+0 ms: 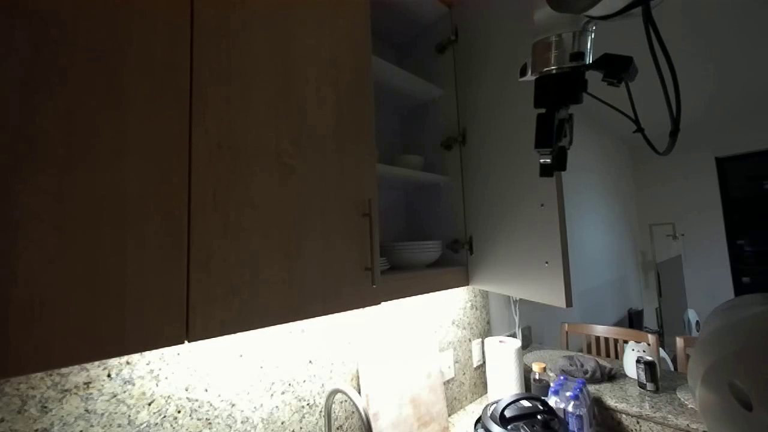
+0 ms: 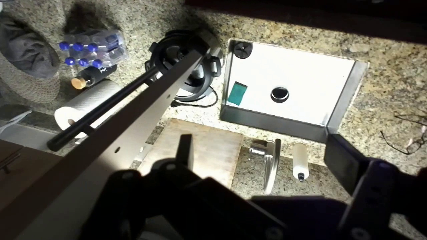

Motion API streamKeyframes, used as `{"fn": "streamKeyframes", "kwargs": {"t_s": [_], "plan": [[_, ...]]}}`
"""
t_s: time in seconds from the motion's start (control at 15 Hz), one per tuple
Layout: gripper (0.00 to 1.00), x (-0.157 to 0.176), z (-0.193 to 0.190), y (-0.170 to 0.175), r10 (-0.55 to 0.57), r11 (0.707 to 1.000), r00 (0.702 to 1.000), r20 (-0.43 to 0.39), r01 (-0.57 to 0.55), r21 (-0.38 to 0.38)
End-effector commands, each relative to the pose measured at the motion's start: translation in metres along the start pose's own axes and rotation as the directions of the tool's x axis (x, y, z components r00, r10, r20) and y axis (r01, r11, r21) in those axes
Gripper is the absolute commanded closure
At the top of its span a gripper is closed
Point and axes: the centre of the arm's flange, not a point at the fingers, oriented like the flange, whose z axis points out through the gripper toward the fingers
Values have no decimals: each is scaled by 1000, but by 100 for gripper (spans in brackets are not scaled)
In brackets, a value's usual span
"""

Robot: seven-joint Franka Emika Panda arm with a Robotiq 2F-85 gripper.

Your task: Open the top right cabinet door

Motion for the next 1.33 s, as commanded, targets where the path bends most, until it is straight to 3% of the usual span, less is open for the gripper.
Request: {"fn": "streamKeyframes", "kwargs": {"t_s": [0.0, 0.33, 0.67, 0.93, 1.27], "plan": [[0, 26, -5, -27, 113, 992, 993, -16, -112, 58], [0, 61, -7, -69, 262, 961, 965, 9, -262, 92], [0, 99, -4, -111, 324, 941, 946, 13, -323, 102], [0, 132, 5, -126, 396, 916, 917, -55, -391, 86], [0, 170, 42, -137, 421, 906, 906, -44, -417, 78]]}}
